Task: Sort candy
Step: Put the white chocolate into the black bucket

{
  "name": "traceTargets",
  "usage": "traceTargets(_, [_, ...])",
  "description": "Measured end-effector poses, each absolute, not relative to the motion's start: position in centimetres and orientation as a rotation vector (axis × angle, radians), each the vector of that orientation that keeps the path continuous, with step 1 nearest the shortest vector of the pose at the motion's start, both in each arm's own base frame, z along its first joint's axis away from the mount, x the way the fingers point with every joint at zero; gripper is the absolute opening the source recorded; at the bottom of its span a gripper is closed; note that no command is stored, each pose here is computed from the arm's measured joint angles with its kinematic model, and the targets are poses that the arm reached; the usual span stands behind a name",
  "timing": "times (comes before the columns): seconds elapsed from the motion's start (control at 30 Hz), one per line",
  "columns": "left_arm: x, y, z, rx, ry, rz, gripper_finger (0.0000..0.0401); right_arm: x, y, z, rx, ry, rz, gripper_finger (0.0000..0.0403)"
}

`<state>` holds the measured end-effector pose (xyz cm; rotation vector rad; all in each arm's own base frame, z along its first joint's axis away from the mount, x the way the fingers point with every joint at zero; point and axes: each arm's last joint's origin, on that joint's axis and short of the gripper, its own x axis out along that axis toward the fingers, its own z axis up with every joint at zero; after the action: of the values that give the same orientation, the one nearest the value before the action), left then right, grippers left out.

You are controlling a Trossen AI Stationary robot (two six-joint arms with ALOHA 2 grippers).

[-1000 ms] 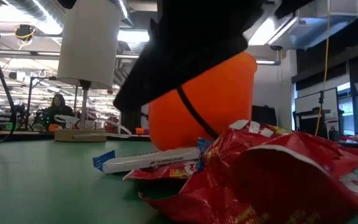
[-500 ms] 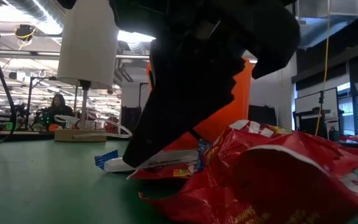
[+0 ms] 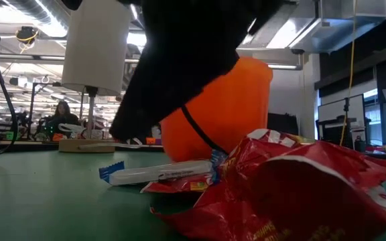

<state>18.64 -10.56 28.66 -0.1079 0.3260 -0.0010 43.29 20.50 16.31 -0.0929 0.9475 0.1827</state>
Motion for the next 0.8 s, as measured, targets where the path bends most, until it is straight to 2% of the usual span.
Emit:
traceTargets(0.2, [18.6,-10.7,28.7,-0.108,0.327,-0.007,0.0167,43.3,20.3,15.8,-0.107,0.964,0.129,0.0265])
traceTargets(0.4, [18.5,-10.7,28.6,-0.106,0.329,-0.011,0.0167,43.3,20.4,13.5,-0.077,1.03,0.127,0.0261])
traceTargets(0.6, [18.5,-10.7,28.5,-0.099,0.342,-0.01,0.0167,43.3,20.4,13.1,-0.057,1.045,0.111,0.0224])
traceTargets(0.8, [18.5,-10.8,28.5,-0.099,0.341,-0.012,0.0167,43.5,20.6,13.6,-0.068,1.042,0.116,0.014])
